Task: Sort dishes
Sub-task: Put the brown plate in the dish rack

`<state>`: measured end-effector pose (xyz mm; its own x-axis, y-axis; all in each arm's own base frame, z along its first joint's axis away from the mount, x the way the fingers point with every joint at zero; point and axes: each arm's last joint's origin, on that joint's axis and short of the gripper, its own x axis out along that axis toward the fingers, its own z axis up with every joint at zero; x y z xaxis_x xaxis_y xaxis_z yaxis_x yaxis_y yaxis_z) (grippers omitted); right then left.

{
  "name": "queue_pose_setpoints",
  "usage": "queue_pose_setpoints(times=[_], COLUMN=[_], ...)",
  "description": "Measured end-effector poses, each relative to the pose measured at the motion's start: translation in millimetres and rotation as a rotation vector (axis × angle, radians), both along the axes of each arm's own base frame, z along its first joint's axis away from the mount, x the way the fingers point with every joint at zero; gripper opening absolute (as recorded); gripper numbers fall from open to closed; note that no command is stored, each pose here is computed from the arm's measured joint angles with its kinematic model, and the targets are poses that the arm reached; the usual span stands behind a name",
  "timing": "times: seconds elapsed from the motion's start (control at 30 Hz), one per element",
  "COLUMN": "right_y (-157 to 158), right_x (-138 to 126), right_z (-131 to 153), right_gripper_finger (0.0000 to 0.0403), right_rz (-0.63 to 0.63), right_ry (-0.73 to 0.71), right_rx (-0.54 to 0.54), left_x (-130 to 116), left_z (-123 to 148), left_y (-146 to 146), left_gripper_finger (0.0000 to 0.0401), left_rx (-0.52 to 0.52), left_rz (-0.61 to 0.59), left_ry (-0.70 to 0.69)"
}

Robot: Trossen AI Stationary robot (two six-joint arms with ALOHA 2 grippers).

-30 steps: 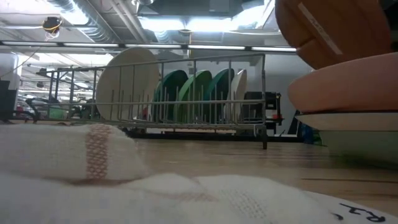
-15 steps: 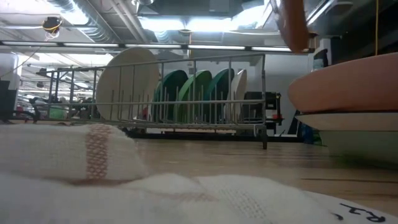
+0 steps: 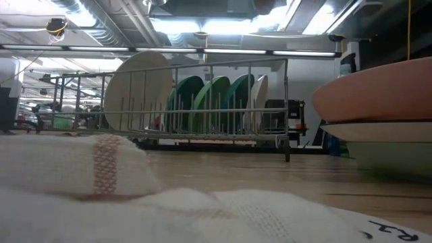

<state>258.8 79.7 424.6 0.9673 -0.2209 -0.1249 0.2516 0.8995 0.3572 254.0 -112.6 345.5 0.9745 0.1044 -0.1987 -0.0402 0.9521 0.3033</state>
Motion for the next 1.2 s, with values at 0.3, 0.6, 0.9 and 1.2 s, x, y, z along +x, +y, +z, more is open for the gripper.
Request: queue_pose_setpoints(times=[0.3,0.6,0.9,1.2], right_y=[-8,-51,-77,-76], right_x=[54,64,54,51], right_z=[-43,-110,-149,-154], right_gripper_finger=[0.0021,0.0021,0.0021,0.0021], right_rz=[-0.003,0.009,-0.033,-0.027], right_ry=[-0.026,-0.077,-0.106,-0.126], right_rx=[-0.089,-0.004,0.090,0.098], left_x=[0,-1,-2,-2], left_z=[0,-5,-9,-9], left_y=[0,1,2,2], left_gripper_finger=[0.0166,0.0166,0.0166,0.0166], left_rx=[-0.028,-0.025,-0.027,-0.026], left_rz=[0.006,0.015,0.040,0.041], left_ry=[-0.004,0.046,0.077,0.077])
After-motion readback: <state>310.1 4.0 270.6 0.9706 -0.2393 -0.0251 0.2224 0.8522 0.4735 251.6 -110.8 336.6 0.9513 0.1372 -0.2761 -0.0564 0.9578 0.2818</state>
